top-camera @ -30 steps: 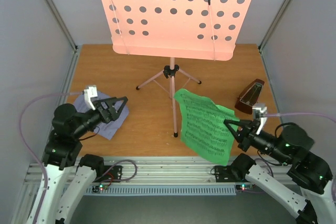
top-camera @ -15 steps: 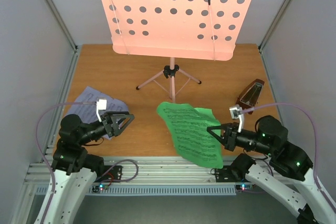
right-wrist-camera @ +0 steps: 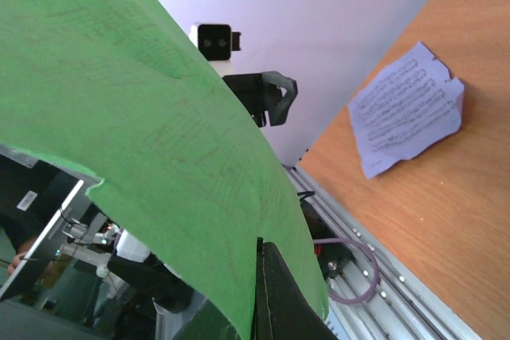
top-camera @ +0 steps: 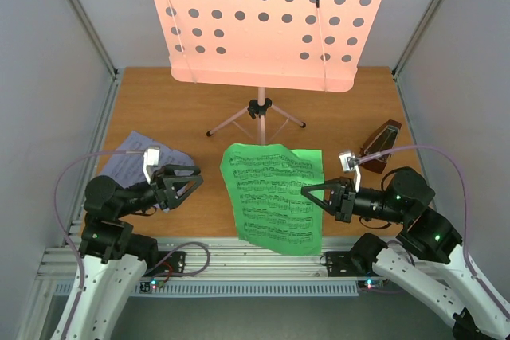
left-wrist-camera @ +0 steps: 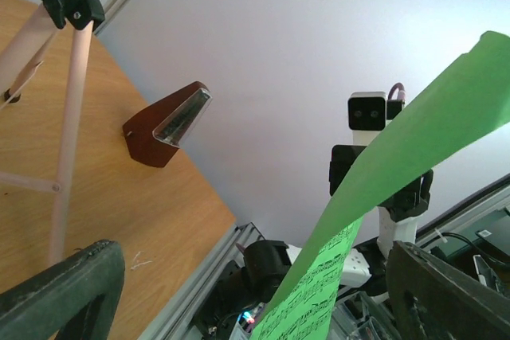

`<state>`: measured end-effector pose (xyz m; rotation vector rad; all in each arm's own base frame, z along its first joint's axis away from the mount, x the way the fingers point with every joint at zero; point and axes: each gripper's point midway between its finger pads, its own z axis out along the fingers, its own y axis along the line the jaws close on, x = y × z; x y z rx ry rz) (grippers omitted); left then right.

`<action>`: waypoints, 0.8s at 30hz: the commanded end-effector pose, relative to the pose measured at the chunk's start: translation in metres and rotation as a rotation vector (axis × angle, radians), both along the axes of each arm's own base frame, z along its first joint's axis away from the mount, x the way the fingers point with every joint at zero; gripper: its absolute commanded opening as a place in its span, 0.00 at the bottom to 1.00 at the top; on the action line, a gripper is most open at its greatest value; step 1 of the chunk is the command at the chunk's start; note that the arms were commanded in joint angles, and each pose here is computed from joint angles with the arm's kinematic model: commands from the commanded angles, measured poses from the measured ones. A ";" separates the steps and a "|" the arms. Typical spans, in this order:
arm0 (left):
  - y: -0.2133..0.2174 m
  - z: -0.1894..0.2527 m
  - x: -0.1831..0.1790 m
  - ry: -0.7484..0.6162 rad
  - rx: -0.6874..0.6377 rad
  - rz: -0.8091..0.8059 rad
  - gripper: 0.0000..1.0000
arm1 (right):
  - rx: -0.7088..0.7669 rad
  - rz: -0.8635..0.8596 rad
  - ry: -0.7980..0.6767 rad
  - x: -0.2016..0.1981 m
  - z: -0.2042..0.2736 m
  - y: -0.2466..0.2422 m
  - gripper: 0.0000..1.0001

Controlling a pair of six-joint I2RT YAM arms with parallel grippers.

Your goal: Pack up the instrument practice props

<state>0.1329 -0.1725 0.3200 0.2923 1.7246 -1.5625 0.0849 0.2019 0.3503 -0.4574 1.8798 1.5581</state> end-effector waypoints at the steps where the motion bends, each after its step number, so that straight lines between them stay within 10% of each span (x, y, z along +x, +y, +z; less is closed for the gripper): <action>1: -0.005 0.025 -0.005 -0.077 -0.014 -0.056 0.91 | 0.066 0.034 -0.024 -0.003 0.020 0.005 0.01; 24: -0.076 0.012 -0.018 -0.138 0.056 -0.299 0.85 | 0.081 0.003 -0.013 0.008 0.029 0.008 0.01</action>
